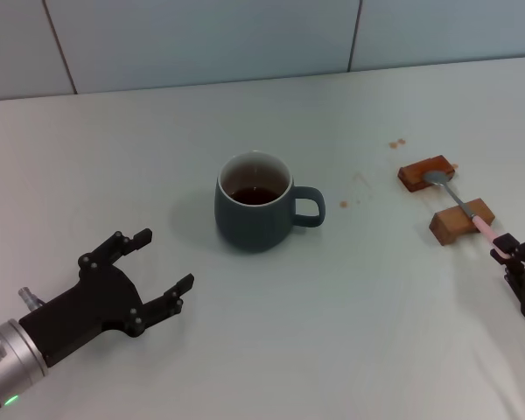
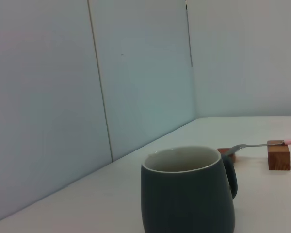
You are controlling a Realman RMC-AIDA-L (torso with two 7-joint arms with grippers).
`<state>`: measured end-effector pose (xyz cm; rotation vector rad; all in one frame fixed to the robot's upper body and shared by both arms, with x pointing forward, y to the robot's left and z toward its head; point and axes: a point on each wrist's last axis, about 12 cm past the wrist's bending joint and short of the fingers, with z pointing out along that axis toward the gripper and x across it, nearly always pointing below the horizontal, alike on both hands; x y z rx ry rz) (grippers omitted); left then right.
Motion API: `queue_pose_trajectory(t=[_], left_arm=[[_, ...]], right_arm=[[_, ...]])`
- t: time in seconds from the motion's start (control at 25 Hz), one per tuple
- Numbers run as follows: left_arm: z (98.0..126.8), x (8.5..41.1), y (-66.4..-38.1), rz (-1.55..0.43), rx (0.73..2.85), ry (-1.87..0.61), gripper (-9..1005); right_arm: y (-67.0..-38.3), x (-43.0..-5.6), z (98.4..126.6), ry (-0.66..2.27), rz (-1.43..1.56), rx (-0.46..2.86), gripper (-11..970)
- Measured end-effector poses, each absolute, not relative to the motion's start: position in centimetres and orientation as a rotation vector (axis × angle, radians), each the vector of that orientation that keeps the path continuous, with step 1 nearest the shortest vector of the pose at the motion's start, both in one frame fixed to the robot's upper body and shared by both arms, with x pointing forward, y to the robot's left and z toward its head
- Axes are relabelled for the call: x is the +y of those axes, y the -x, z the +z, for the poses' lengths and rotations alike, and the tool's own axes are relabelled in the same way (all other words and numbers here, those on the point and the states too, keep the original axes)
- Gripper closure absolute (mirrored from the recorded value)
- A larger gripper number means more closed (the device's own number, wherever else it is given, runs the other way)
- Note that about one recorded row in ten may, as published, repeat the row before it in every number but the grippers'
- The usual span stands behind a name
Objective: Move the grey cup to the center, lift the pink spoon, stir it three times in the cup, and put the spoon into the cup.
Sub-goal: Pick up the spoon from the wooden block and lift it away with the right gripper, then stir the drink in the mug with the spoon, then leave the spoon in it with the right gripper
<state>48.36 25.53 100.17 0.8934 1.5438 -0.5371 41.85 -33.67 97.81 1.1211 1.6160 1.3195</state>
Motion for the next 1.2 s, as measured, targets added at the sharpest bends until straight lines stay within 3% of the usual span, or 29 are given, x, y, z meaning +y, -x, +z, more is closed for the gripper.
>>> queue_pose_trajectory(t=[0.04, 0.56, 0.88, 0.92, 0.96, 1.12, 1.2], left_arm=[[100.2, 25.5, -48.3, -0.535, 1.542, -0.896, 156], [100.2, 25.2, -48.3, -0.543, 1.530, -0.898, 157], [100.3, 25.1, -48.5, -0.546, 1.526, -0.899, 158], [100.3, 25.0, -48.5, -0.548, 1.527, -0.899, 158], [100.3, 25.0, -48.5, -0.548, 1.527, -0.899, 159], [100.3, 25.1, -48.7, -0.538, 1.535, -0.889, 159], [100.3, 25.1, -48.7, -0.539, 1.535, -0.887, 159]], right_arm=[[-41.7, -33.7, 97.9, -1.100, 1.318, 1.608, 826], [-40.8, -36.9, 102.4, -0.734, 1.228, 1.385, 841], [-44.7, -40.0, 109.1, -0.211, 1.095, 1.525, 840], [-46.1, -39.9, 111.4, -0.041, 1.073, 1.582, 841], [-46.1, -39.9, 111.4, -0.041, 1.073, 1.582, 841], [-49.2, -37.8, 116.6, 0.303, 1.038, 1.724, 841], [-50.0, -37.1, 117.6, 0.377, 1.013, 1.762, 841]])
